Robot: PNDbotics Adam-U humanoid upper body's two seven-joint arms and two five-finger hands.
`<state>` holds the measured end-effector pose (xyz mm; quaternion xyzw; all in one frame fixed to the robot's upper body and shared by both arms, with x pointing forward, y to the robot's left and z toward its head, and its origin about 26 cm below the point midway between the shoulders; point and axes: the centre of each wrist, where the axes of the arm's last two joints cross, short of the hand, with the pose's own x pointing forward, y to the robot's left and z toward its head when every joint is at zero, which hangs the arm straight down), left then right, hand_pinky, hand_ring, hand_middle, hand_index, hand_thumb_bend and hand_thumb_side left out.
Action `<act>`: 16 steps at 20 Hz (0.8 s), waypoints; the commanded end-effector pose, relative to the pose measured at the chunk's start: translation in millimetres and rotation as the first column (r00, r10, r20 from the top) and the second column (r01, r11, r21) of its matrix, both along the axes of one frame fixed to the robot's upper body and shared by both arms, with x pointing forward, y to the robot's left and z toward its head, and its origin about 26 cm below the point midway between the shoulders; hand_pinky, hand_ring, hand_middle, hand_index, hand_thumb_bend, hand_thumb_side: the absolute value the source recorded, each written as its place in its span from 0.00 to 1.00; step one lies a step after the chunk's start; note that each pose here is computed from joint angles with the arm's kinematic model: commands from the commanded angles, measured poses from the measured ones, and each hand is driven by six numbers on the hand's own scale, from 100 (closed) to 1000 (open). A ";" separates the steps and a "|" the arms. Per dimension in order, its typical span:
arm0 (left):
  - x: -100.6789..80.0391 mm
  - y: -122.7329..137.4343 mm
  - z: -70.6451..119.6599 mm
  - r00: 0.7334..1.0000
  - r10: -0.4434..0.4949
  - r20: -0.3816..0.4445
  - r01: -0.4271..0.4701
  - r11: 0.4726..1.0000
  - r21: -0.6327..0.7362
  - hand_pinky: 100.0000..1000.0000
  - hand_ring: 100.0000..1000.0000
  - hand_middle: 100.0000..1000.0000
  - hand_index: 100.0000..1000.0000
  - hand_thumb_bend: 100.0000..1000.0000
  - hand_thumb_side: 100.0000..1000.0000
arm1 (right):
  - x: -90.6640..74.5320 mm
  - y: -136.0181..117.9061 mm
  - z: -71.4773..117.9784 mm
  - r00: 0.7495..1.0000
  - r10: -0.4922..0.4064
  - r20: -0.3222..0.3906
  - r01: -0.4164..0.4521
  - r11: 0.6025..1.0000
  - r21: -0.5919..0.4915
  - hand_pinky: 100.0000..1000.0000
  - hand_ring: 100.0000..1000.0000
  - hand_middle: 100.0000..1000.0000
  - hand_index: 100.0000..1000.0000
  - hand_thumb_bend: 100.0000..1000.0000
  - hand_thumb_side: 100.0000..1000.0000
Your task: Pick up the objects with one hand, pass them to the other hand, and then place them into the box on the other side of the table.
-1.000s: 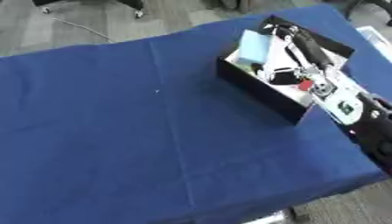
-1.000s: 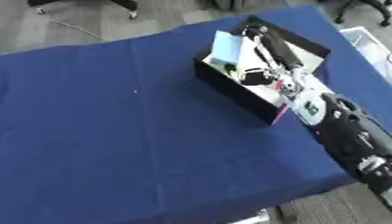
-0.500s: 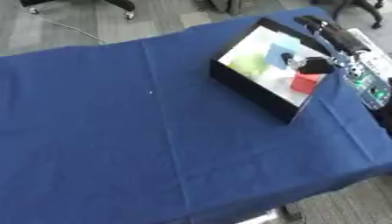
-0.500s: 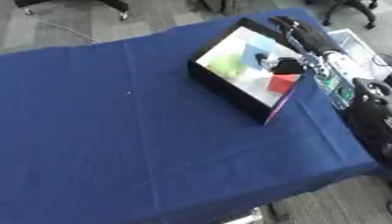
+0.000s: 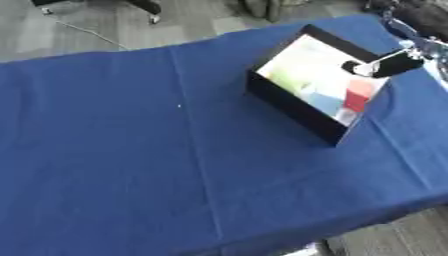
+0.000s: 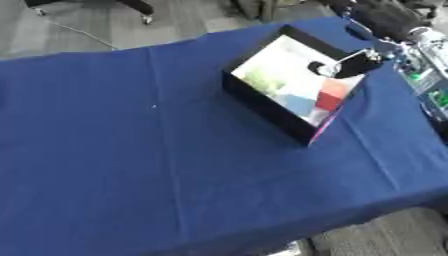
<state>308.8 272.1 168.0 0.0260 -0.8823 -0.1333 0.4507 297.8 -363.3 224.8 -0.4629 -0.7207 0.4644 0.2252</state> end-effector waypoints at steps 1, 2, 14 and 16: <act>2.4 1.5 5.0 0.997 0.057 0.043 -0.057 0.998 -0.011 0.78 0.45 0.47 0.65 0.00 0.65 | -14.4 26.9 -0.9 0.977 0.131 0.165 -0.164 0.966 0.201 0.91 0.92 0.82 1.00 0.08 0.13; 2.9 1.0 4.9 0.996 0.074 0.054 -0.074 0.997 -0.011 0.78 0.45 0.47 0.65 0.00 0.64 | -14.6 32.6 -8.0 0.967 0.159 0.197 -0.207 0.944 0.257 0.89 0.90 0.80 1.00 0.18 0.12; 9.1 -15.4 -16.9 0.979 0.174 0.101 -0.169 0.984 -0.062 0.79 0.48 0.49 0.69 0.00 0.67 | -22.1 106.1 -87.5 0.943 0.224 0.248 -0.334 0.655 0.677 0.87 0.88 0.70 1.00 0.00 0.40; 8.8 -16.1 -19.8 0.979 0.174 0.105 -0.167 0.983 -0.076 0.79 0.48 0.49 0.69 0.00 0.67 | -25.7 109.6 -95.4 0.950 0.225 0.218 -0.313 0.635 0.707 0.87 0.88 0.69 1.00 0.00 0.45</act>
